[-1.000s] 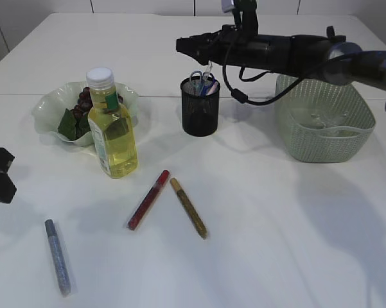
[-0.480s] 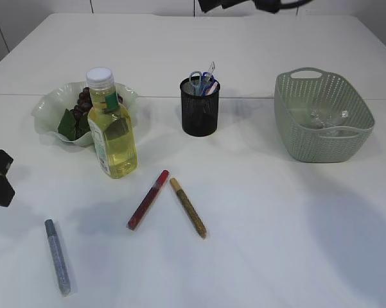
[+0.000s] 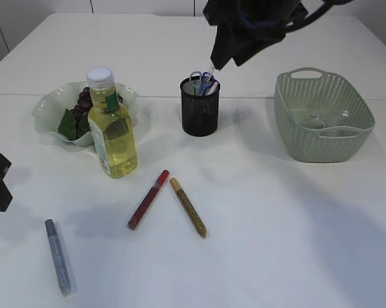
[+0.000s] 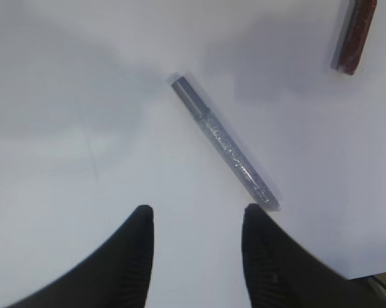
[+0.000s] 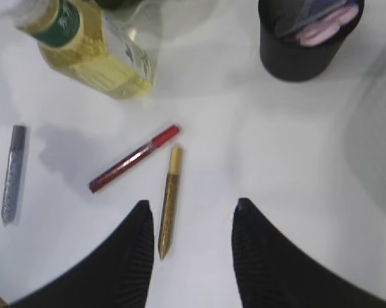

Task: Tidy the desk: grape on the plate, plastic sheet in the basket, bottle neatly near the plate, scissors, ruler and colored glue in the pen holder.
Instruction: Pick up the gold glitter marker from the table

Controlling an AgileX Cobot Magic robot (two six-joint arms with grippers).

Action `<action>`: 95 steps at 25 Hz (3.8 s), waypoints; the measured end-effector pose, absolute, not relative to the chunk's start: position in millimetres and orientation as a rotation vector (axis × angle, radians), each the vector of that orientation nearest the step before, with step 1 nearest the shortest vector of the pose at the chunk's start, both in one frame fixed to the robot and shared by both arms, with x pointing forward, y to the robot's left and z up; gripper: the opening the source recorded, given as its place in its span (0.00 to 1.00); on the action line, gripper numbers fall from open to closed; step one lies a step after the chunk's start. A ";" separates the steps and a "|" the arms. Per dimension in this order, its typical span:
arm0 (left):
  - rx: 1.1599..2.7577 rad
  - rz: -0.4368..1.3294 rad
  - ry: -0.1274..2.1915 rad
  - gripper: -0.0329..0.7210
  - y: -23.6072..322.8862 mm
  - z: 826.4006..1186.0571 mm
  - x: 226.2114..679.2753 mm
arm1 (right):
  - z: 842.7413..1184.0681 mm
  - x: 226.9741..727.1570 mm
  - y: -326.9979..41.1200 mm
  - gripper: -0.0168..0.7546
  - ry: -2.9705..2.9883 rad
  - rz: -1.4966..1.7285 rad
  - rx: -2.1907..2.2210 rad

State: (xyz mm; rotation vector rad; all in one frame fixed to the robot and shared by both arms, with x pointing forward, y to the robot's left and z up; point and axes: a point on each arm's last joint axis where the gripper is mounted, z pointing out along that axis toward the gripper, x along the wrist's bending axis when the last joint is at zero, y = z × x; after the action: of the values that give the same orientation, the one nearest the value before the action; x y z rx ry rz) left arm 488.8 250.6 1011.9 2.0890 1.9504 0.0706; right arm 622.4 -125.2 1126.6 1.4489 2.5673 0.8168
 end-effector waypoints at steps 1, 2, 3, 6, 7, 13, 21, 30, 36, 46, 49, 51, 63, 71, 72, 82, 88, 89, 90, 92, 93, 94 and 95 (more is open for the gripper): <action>2.089 0.071 1.950 0.48 250.6 1011.9 488.8 | 1120.5 618.6 -122.7 0.45 2.585 0.773 1.460; 2.089 0.071 1.950 0.48 250.6 1011.9 488.8 | 1116.6 614.1 -118.5 0.45 2.602 0.743 1.463; 2.089 0.070 1.951 0.48 250.6 1011.9 488.7 | 1111.5 609.8 -113.7 0.45 2.619 0.709 1.459; 2.090 0.068 1.951 0.48 250.6 1011.9 488.6 | 1093.7 596.8 -95.9 0.44 2.664 0.592 1.451; 2.090 0.068 1.951 0.48 250.6 1011.9 488.6 | 1089.2 592.1 -88.7 0.44 2.671 0.556 1.448; 2.090 0.068 1.951 0.48 250.6 1011.9 488.6 | 1049.1 586.7 -53.8 0.44 2.687 0.391 1.531; 2.090 0.068 1.951 0.48 250.6 1011.9 488.6 | 987.8 601.0 -44.0 0.44 2.642 0.195 1.749; 2.083 0.079 1.947 0.46 250.5 1012.1 489.6 | 964.9 607.9 -34.0 0.44 2.633 0.157 1.801; 2.074 0.093 1.940 0.45 250.5 1012.4 490.8 | 954.2 617.1 -27.6 0.44 2.630 0.164 1.803; 2.092 0.112 1.936 0.45 251.9 1012.2 491.0 | 925.8 624.1 -18.6 0.44 2.644 0.107 1.790; 2.098 0.117 1.935 0.45 252.3 1012.2 491.0 | 914.9 624.5 -17.9 0.44 2.649 0.075 1.799; 2.098 0.117 1.935 0.45 252.3 1012.2 491.0 | 913.3 624.6 -18.0 0.44 2.650 0.070 1.799; 2.098 0.118 1.935 0.45 252.3 1012.2 491.0 | 912.8 625.7 -18.3 0.44 2.642 0.075 1.788; 2.099 0.119 1.934 0.45 252.4 1012.2 491.0 | 908.5 626.6 -18.6 0.44 2.640 0.064 1.781; 2.099 0.119 1.934 0.45 252.4 1012.2 491.0 | 907.8 626.8 -18.4 0.44 2.640 0.063 1.781; 2.098 0.121 1.934 0.45 252.4 1012.2 491.2 | 907.6 627.7 -18.1 0.34 2.633 0.067 1.783; 2.100 0.123 1.933 0.45 252.5 1012.2 491.2 | 907.3 627.7 -18.1 0.31 2.634 0.066 1.783; 2.100 0.123 1.933 0.45 252.5 1012.2 491.2 | 907.3 627.7 -18.1 0.31 2.635 0.066 1.780; 2.099 0.124 1.932 0.45 252.5 1012.3 491.3 | 907.3 627.7 -18.1 0.31 2.635 0.066 1.780; 2.099 0.124 1.932 0.45 252.5 1012.3 491.3 | 906.5 627.7 -18.1 0.31 2.636 0.064 1.781; 2.099 0.124 1.932 0.45 252.5 1012.3 491.3 | 906.5 627.9 -18.0 0.31 2.635 0.067 1.781; 2.099 0.124 1.932 0.45 252.5 1012.3 491.3 | 906.5 627.9 -18.0 0.31 2.635 0.067 1.781; 2.099 0.124 1.932 0.45 252.5 1012.3 491.3 | 906.5 627.9 -18.0 0.31 2.635 0.067 1.781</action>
State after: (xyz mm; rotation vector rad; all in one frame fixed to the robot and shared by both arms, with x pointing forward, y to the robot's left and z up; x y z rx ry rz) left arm 491.3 252.5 1012.3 2.0986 1.9325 0.1244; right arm 627.9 -18.0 906.5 1.7805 2.6350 0.0667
